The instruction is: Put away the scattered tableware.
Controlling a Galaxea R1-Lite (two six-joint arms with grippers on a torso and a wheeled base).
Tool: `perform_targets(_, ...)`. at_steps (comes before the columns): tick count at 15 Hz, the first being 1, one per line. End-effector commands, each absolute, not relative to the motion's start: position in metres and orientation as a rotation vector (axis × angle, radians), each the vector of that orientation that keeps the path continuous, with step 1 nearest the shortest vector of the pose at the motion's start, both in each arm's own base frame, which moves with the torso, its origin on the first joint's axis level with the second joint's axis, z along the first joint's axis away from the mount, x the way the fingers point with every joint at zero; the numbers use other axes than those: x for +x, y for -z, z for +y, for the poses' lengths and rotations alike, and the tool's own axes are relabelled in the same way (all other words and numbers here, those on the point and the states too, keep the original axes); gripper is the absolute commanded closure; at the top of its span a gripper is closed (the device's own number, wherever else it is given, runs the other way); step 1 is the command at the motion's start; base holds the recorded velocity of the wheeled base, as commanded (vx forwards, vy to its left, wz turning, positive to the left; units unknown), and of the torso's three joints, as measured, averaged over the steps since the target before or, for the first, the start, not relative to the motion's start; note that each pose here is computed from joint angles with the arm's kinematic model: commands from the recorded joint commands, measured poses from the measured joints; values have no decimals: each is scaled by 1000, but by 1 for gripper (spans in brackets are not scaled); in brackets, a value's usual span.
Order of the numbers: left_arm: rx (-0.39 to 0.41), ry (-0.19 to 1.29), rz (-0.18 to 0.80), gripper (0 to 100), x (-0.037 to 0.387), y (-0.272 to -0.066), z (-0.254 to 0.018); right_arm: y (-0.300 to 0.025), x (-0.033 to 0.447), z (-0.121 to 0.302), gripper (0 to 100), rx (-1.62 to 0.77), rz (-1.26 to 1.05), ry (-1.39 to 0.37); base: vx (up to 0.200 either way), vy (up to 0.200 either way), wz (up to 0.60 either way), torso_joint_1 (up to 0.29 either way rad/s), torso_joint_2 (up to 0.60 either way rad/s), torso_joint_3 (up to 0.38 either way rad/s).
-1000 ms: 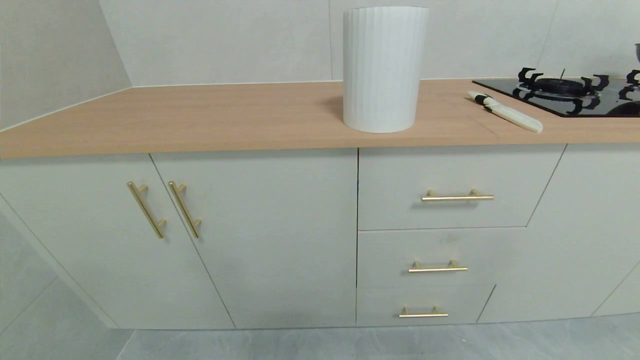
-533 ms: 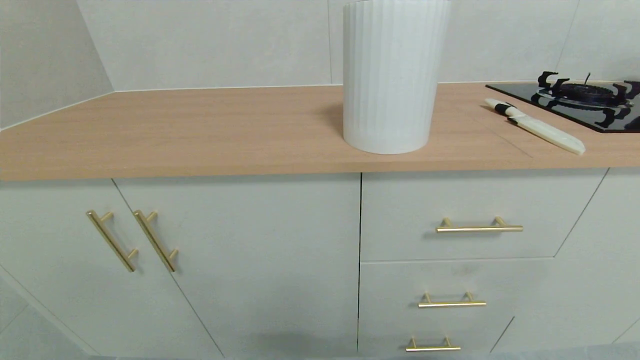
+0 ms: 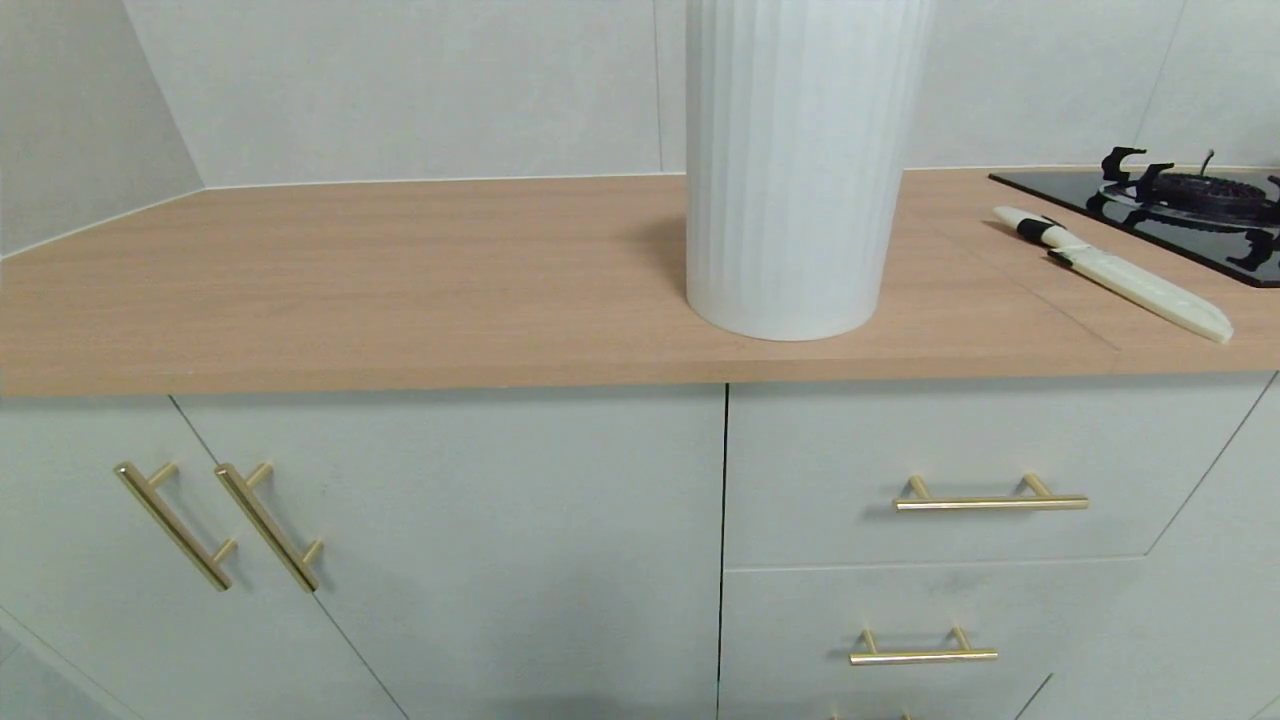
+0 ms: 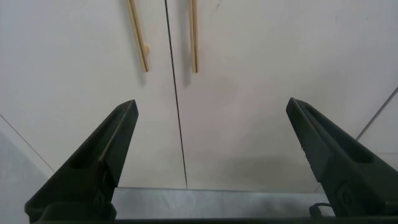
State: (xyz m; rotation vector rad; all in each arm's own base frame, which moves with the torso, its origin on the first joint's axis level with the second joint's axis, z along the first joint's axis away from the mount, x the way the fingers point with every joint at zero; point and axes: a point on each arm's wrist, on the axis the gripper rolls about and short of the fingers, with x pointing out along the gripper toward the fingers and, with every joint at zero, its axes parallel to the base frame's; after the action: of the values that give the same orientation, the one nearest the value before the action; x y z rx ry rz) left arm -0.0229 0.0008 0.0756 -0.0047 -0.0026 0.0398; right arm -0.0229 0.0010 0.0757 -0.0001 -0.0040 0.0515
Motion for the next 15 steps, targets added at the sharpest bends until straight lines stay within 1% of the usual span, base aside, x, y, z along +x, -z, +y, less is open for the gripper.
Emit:
perform_targets(1,-6,-40,-2,0,-23,-76,1,-76,-23,1,0,-2,-3,-52,0,0,0,0,0,0)
perform_targets(6,-5,-40,-2,0,-23,-76,1,-76,-23,1,0,0,-3,-52,0,0,0,0,0,0)
perform_targets(12,-6,-41,-2,0,-23,-76,1,-76,-23,1,0,1,-3,-52,0,-200,0,1,2,1)
perform_targets(15,-6,-41,-2,0,-23,-76,1,-76,-23,1,0,1,-3,-52,0,0,0,0,0,0)
